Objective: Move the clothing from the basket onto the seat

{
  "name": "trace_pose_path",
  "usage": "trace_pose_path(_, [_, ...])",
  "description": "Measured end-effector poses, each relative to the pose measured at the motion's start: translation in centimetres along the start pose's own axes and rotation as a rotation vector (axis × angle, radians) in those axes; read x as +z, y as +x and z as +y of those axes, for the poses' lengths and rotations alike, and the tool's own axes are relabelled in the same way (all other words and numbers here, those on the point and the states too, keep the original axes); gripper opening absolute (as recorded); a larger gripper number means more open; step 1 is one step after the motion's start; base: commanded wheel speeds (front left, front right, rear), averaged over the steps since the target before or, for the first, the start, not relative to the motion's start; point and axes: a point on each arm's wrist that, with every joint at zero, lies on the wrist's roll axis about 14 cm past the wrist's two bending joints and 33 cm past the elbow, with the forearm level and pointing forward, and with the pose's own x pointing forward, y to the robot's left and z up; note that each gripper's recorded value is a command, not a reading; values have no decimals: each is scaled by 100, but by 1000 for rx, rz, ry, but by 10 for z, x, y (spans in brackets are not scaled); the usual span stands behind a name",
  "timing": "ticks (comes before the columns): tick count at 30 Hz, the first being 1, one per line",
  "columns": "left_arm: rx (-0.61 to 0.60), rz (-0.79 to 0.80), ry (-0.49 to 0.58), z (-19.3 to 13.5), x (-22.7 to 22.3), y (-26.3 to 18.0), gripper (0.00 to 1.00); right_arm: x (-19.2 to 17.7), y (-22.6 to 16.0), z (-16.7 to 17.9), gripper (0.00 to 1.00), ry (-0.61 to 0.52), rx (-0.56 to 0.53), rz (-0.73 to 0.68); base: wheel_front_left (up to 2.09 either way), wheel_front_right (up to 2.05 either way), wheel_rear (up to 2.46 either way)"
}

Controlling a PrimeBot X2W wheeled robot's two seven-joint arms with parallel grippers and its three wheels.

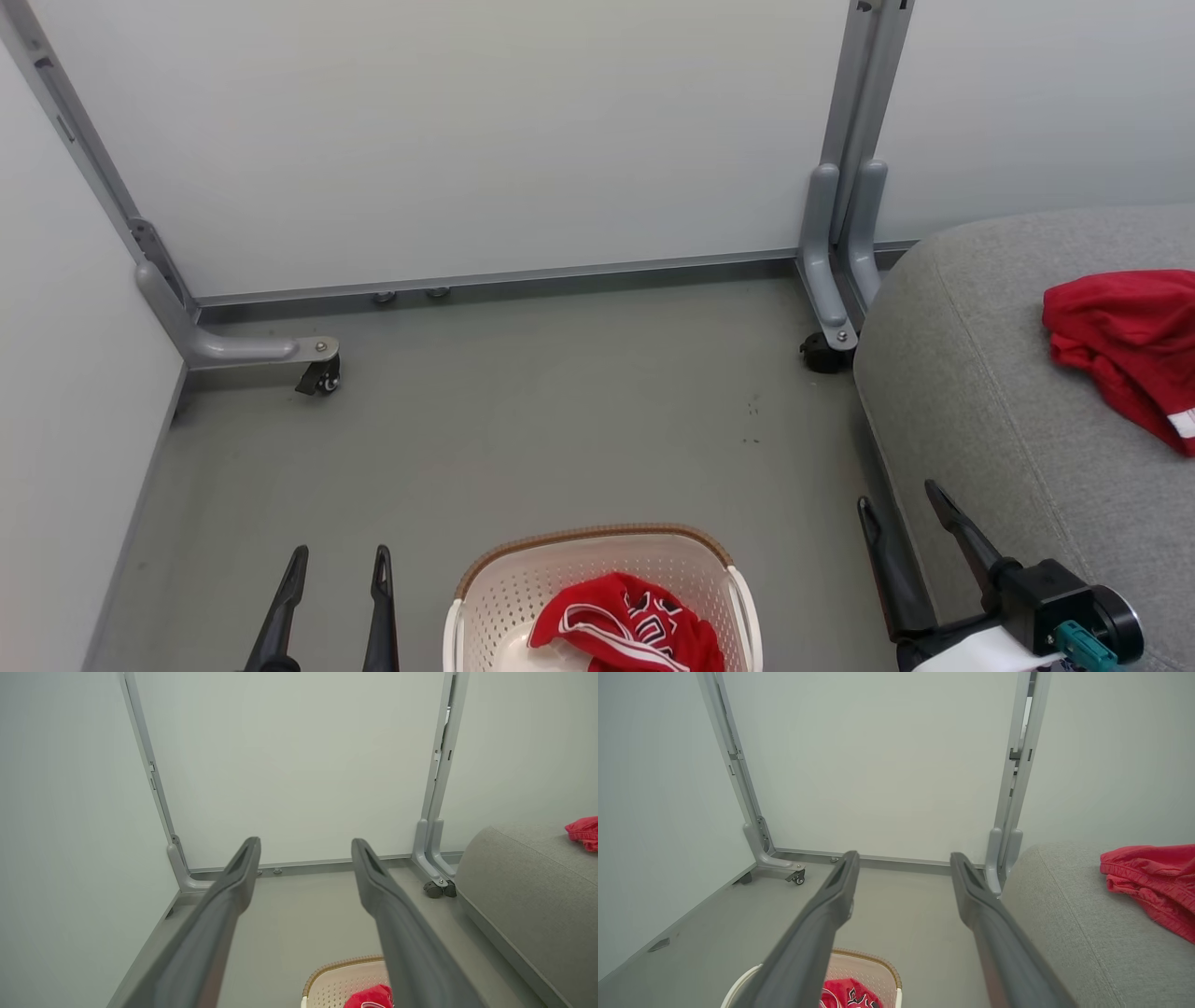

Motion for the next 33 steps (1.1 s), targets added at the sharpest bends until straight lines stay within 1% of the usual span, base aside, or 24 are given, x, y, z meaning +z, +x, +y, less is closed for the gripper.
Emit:
trace_pose_path(18, [-29, 10, 8, -5, -3, 7, 100, -1, 1, -1, 100, 6, -7, 4, 0, 0, 0])
trace_pose_path(33, [-28, -1, 1, -7, 0, 8, 100, 0, 0, -3, 100, -3, -8, 0, 0, 0, 0])
